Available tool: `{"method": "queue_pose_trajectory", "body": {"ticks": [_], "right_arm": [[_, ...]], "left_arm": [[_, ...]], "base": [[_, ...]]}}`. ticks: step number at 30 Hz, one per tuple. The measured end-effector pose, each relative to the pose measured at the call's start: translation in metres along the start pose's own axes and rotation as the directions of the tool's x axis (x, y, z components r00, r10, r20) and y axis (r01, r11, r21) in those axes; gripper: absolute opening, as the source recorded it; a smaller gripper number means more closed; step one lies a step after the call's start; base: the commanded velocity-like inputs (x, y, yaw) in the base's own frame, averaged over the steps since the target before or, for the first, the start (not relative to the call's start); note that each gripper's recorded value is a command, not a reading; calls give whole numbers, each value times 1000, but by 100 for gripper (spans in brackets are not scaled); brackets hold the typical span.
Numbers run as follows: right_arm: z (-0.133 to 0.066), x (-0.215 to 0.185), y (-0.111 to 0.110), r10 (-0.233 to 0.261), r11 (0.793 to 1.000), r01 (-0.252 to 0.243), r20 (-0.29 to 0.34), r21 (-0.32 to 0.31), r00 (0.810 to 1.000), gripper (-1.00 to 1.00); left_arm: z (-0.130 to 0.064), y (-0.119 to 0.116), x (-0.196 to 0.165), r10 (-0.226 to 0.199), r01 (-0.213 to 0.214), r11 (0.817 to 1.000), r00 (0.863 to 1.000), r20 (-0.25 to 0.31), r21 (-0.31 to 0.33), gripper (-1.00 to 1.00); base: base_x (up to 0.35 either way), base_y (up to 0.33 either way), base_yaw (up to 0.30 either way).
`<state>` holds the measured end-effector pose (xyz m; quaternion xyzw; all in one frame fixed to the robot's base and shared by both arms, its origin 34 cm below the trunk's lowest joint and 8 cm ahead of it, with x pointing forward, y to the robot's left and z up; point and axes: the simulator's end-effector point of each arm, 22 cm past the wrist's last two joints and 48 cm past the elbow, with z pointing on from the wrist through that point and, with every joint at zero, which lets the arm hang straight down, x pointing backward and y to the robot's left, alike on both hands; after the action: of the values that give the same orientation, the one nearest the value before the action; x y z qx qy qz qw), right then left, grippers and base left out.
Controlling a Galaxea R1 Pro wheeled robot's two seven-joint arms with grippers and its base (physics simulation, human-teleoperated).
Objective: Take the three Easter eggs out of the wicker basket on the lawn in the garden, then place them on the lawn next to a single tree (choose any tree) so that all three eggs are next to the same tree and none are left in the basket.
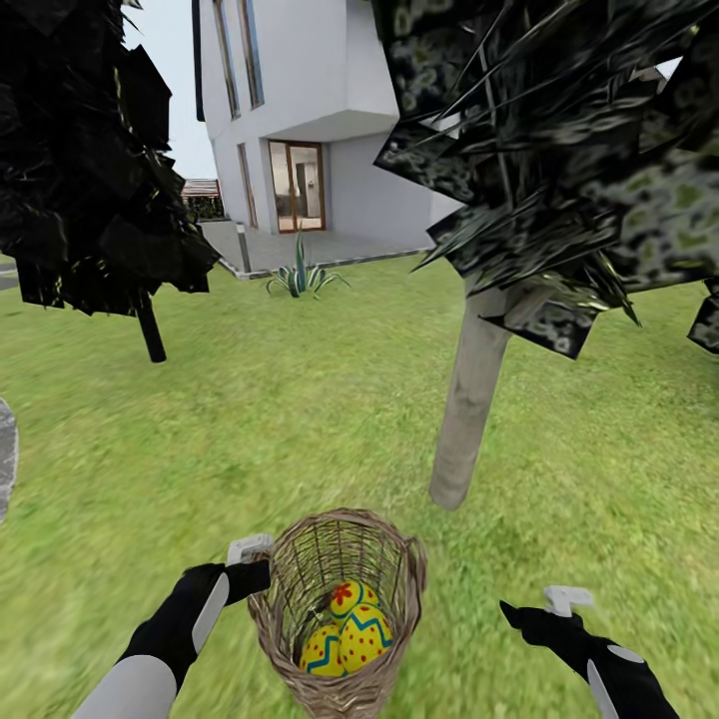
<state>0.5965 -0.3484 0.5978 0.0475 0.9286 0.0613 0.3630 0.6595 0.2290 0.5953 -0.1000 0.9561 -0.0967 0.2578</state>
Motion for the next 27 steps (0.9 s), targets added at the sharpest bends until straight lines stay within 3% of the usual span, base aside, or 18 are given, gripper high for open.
{"method": "queue_pose_trajectory", "body": {"ticks": [8, 18, 27], "right_arm": [[10, 10, -2, 0, 1000, 0, 0, 0, 1000, 100], [22, 23, -5, -1, 1000, 1, 0, 0, 1000, 100], [33, 36, -8, -1, 1000, 1, 1, 1, 1000, 100]], "left_arm": [[12, 3, 8, 1, -1, 1000, 1000, 0, 0, -100], [27, 7, 19, -1, 1, 1000, 1000, -3, 1, -100], [42, 7, 29, -2, 2, 1000, 1000, 3, 7, -100]], "base": [[62, 0, 0], [277, 0, 0], [9, 0, 0]]}}
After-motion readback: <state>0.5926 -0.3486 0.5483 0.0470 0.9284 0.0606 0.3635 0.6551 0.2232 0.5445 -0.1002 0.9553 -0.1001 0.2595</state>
